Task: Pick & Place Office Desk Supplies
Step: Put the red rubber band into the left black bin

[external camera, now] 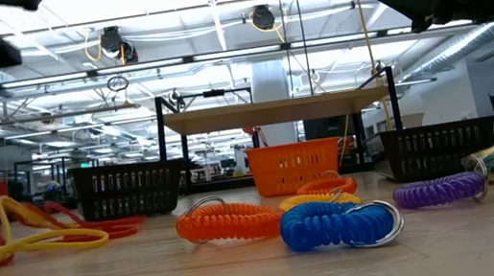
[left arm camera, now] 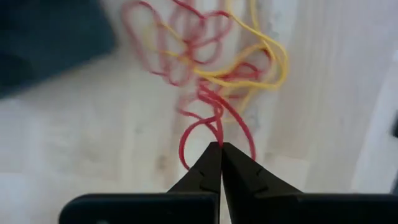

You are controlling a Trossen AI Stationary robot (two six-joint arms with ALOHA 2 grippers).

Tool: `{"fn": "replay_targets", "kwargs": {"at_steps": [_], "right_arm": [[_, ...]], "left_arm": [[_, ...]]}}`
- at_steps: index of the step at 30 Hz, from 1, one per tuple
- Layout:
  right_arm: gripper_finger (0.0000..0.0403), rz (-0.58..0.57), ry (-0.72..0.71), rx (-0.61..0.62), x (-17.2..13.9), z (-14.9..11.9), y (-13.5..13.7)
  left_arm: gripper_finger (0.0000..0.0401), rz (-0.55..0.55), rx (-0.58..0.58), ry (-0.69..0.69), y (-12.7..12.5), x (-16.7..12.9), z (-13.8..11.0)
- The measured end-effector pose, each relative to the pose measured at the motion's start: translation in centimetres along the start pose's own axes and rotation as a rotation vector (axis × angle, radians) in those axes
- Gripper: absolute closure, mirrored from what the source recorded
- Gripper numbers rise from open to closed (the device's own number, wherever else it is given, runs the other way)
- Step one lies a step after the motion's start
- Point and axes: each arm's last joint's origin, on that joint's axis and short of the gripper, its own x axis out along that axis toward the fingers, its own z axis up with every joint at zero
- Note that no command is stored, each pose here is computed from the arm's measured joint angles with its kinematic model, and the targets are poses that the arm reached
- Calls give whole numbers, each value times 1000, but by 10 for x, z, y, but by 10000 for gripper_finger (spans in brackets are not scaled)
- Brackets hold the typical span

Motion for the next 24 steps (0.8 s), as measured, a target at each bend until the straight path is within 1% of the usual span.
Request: {"fn": "replay_targets", "kwargs": {"at_steps": [5, 7, 11, 15, 17, 19, 24], "right_arm": [[403, 0, 0, 0, 0, 0, 0], [403, 0, 0, 0, 0, 0, 0], [403, 0, 0, 0, 0, 0, 0], [403, 0, 0, 0, 0, 0, 0], [403, 0, -1, 0, 0, 0, 0], [403, 0, 0, 0, 0, 0, 0], [403, 0, 0, 0, 0, 0, 0]], "left_arm": [[398, 143, -31, 106, 10, -15, -9], [399, 179, -47, 117, 13, -25, -15], [398, 182, -76, 14, 18, -51, -22], [398, 170, -145, -98, 25, -69, -26], [399, 166, -176, -114, 27, -69, -28], [399, 163, -180, -78, 26, -63, -30], [399, 118, -165, -37, 19, -36, -31]]}}
